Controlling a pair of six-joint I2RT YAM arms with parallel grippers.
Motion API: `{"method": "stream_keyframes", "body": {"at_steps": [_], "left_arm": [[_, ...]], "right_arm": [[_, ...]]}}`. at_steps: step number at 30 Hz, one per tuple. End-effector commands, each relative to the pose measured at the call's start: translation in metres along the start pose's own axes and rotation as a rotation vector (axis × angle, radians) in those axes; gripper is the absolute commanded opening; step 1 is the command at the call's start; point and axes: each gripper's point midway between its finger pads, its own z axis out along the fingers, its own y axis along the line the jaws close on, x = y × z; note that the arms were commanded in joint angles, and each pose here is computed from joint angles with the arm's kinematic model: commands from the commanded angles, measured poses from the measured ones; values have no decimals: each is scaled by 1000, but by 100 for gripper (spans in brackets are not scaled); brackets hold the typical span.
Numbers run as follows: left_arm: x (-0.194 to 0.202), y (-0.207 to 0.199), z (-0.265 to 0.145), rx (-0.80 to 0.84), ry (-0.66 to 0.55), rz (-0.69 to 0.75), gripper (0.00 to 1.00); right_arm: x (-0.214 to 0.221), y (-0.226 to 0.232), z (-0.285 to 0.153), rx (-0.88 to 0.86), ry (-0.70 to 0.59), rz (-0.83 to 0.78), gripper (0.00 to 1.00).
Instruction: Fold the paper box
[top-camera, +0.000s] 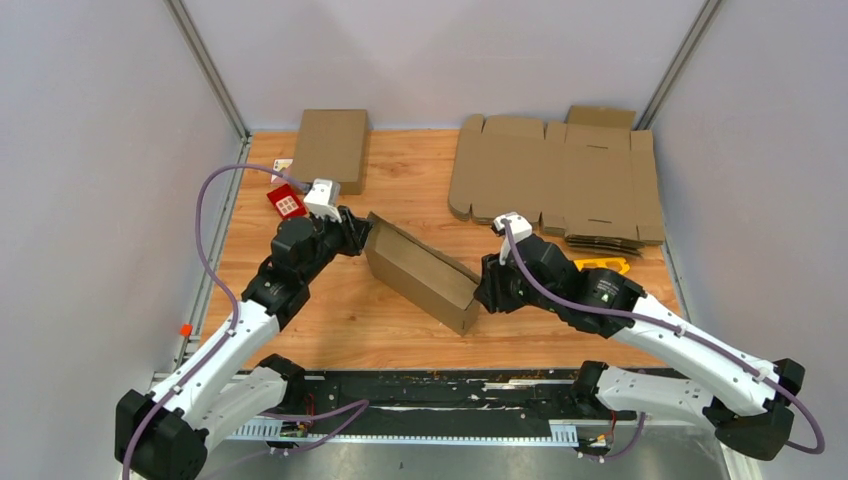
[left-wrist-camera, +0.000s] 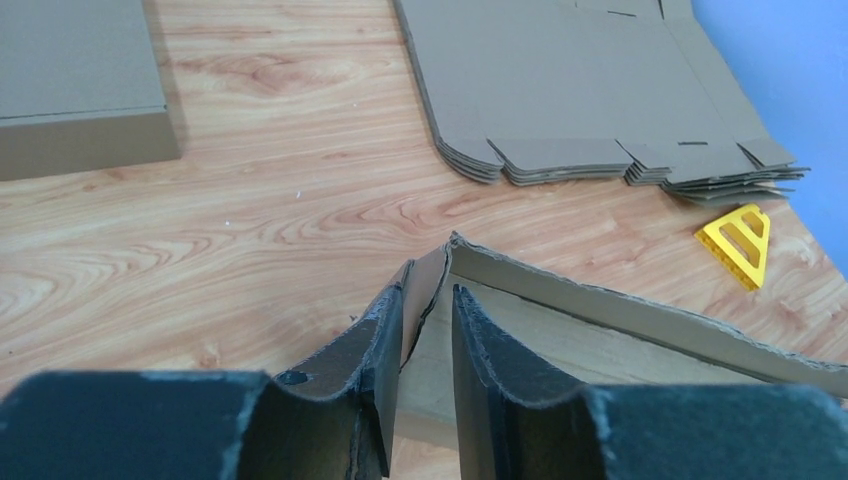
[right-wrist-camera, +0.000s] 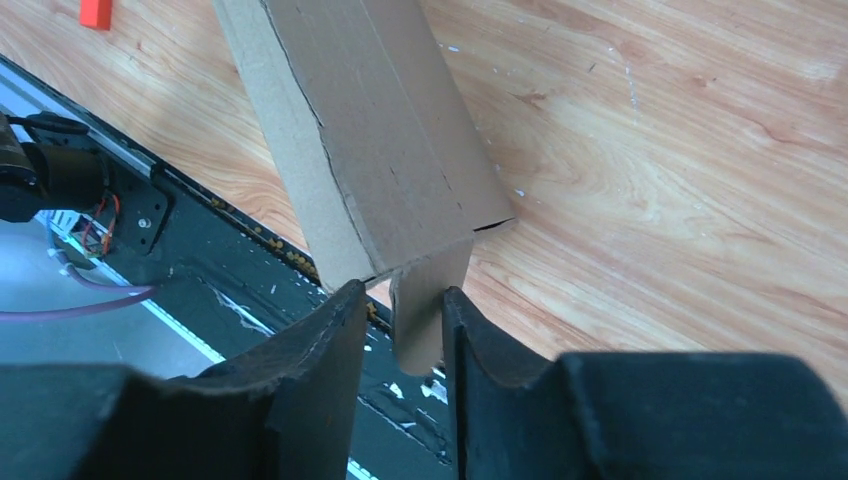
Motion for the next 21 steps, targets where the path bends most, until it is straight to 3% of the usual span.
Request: {"method": "stream_keyframes", "body": {"at_steps": [1,6,21], "left_arm": [[0,1,4,16,-29,24,31],[-1,-2,2,37,-38,33,28],[3,-8,2,70,-29,35,18]], "right_arm": [[-15,16,7,-46,-46,71,31],[-25,17,11,-24,-84,179,19],[-31,1,15,115,-142,538,20]]}}
